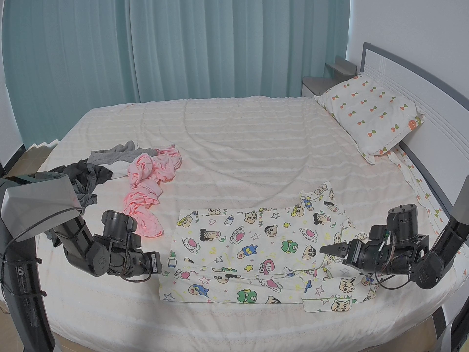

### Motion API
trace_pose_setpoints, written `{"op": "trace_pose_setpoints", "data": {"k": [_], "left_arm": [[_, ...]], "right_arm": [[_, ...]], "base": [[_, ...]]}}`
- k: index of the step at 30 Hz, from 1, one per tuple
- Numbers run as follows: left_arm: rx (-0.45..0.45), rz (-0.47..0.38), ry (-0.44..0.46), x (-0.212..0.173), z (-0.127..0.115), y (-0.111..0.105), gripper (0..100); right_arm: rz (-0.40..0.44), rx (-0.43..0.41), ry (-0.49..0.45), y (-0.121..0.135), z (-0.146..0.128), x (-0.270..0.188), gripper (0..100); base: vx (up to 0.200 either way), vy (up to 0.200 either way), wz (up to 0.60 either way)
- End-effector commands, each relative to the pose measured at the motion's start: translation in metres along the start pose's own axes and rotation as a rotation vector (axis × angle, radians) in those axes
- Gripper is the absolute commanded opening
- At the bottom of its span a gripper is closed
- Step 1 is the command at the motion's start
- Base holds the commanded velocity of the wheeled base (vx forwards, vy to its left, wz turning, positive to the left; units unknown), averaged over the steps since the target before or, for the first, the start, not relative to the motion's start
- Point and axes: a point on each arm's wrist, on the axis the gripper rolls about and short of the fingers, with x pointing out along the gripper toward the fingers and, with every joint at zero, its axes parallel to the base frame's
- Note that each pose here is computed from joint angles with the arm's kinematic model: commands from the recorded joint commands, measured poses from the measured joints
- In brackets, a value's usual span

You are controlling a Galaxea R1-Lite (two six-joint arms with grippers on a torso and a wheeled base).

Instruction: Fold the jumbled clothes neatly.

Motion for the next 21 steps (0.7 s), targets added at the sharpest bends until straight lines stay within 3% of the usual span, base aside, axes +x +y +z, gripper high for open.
{"op": "trace_pose_setpoints", "data": {"k": [1,3,12,21], "left_arm": [[0.000,-0.002,0.000,0.001,0.000,0.000,0],[0.003,-0.004,0.000,0.001,0.000,-0.001,0],[0.002,-0.006,0.002,0.001,-0.001,-0.002,0],[0.002,-0.007,0.013,0.002,-0.003,-0.002,0]], "right_arm": [[-0.132,-0.053,0.002,-0.050,0.009,0.005,100],[-0.139,-0.102,0.014,-0.065,0.012,0.003,100],[0.028,-0.303,0.085,-0.111,0.011,-0.011,100],[0.161,-0.410,0.145,-0.129,-0.004,0.003,100]], "base": [[0.000,0.000,0.00],[0.000,0.000,0.00],[0.000,0.000,0.00],[0.000,0.000,0.00]]}}
